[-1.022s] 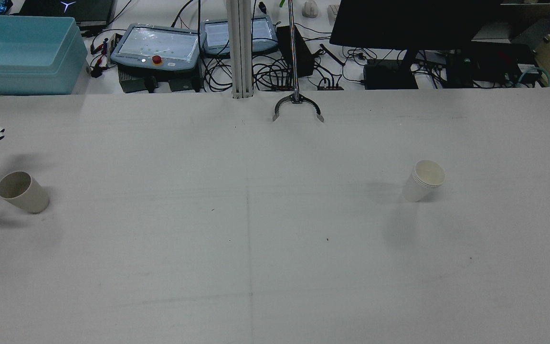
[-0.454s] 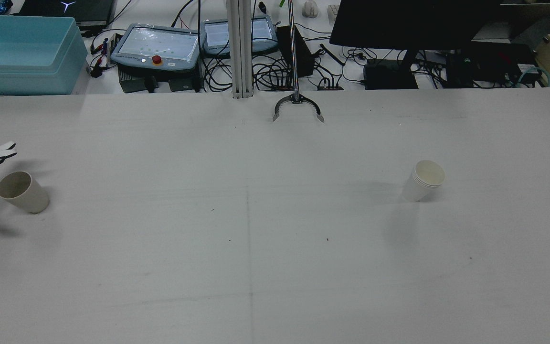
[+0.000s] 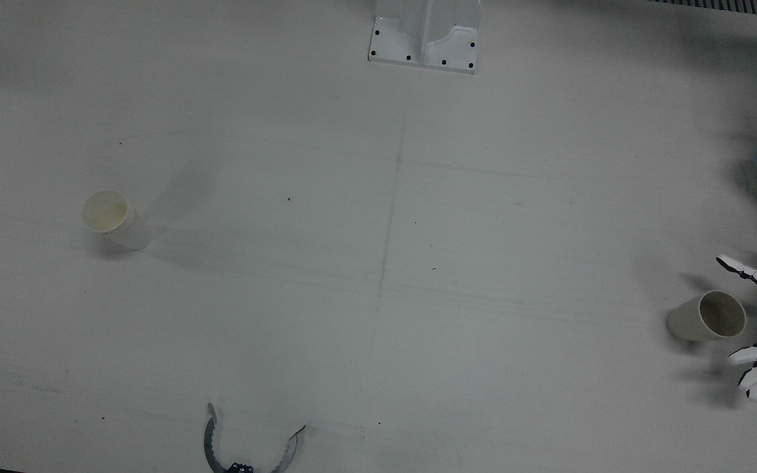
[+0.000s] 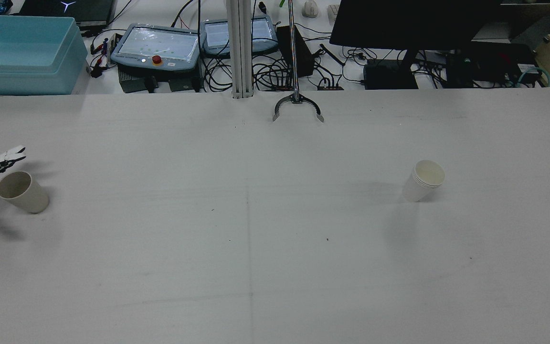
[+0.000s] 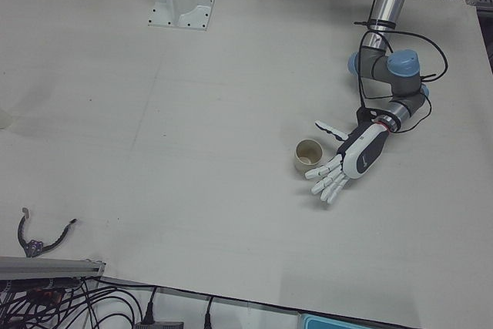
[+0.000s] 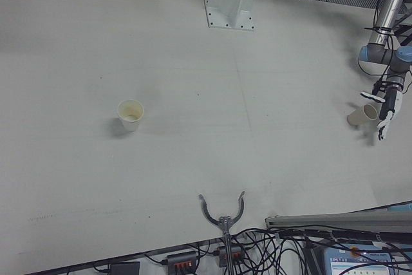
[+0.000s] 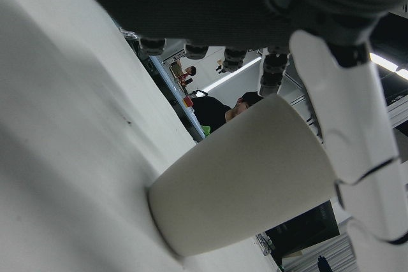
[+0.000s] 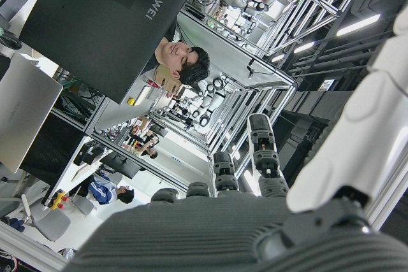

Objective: Pour water
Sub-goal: 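Wrap the left hand fingers around the beige paper cup, then lift the grasped cup with the left hand and tilt it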

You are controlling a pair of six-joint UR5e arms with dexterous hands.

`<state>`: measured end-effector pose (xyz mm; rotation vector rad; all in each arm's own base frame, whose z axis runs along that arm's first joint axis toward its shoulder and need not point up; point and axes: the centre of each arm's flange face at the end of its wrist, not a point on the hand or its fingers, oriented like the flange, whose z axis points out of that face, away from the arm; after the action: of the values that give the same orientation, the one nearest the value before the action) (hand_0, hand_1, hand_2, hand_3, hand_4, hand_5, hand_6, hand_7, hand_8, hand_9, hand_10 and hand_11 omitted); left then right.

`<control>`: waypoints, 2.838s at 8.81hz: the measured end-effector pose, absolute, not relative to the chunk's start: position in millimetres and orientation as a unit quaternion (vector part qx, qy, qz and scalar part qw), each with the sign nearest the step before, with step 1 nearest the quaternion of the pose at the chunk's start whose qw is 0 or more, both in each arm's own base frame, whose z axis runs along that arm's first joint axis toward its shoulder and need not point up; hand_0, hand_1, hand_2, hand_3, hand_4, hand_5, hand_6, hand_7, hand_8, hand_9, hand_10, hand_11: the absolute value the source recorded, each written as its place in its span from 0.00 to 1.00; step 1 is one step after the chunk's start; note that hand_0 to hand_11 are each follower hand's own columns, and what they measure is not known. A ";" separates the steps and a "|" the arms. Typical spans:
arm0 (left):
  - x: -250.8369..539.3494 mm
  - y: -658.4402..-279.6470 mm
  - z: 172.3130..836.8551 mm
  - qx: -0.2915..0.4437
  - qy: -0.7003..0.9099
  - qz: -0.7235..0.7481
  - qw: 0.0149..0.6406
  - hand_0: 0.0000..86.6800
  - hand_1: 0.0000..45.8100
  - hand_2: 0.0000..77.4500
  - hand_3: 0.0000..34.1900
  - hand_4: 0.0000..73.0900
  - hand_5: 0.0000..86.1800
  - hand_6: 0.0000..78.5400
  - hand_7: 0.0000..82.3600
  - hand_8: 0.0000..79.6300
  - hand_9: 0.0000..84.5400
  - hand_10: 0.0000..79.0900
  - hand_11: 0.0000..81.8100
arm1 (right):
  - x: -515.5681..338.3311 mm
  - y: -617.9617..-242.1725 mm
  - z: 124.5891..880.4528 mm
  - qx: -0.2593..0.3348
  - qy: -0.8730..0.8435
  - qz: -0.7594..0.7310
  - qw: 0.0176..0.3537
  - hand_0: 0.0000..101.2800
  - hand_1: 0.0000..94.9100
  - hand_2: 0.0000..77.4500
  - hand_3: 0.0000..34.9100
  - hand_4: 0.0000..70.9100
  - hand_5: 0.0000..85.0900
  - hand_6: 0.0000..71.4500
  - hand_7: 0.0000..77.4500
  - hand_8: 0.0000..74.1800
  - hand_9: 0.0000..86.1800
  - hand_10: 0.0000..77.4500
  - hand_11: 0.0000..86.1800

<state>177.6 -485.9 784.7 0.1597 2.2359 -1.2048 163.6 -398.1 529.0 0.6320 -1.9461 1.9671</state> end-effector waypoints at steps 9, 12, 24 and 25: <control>213.0 -511.6 766.5 0.049 0.843 -0.447 0.295 0.62 0.37 0.11 0.11 0.27 0.30 0.01 0.13 0.01 0.03 0.02 0.05 | 157.3 -400.9 531.2 0.221 -0.676 0.685 0.159 0.46 0.05 0.01 0.00 0.19 0.17 0.10 0.23 0.01 0.03 0.01 0.01; 211.9 -510.4 769.0 0.046 0.832 -0.462 0.303 0.70 0.21 0.11 0.00 0.58 0.51 0.12 0.25 0.03 0.08 0.06 0.11 | 156.5 -400.9 531.5 0.221 -0.676 0.685 0.160 0.46 0.05 0.01 0.00 0.19 0.17 0.10 0.23 0.01 0.03 0.01 0.01; 161.5 -489.8 633.8 -0.037 0.826 -0.510 0.239 0.71 0.32 0.60 0.00 0.63 0.54 0.17 0.27 0.07 0.11 0.11 0.17 | -5.8 -480.2 693.2 0.194 -0.647 0.693 0.251 0.47 0.09 0.01 0.00 0.12 0.13 0.02 0.06 0.01 0.01 0.01 0.01; 155.7 -486.7 631.5 -0.036 0.825 -0.511 0.237 0.68 0.32 0.61 0.00 0.63 0.54 0.19 0.27 0.09 0.14 0.11 0.17 | -22.5 -483.5 694.9 0.186 -0.652 0.688 0.259 0.47 0.08 0.01 0.00 0.12 0.13 0.02 0.06 0.01 0.01 0.01 0.01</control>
<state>155.7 -486.7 631.5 -0.0992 2.2622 -1.4021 -22.5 -483.5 694.9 0.5039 -1.7667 1.8653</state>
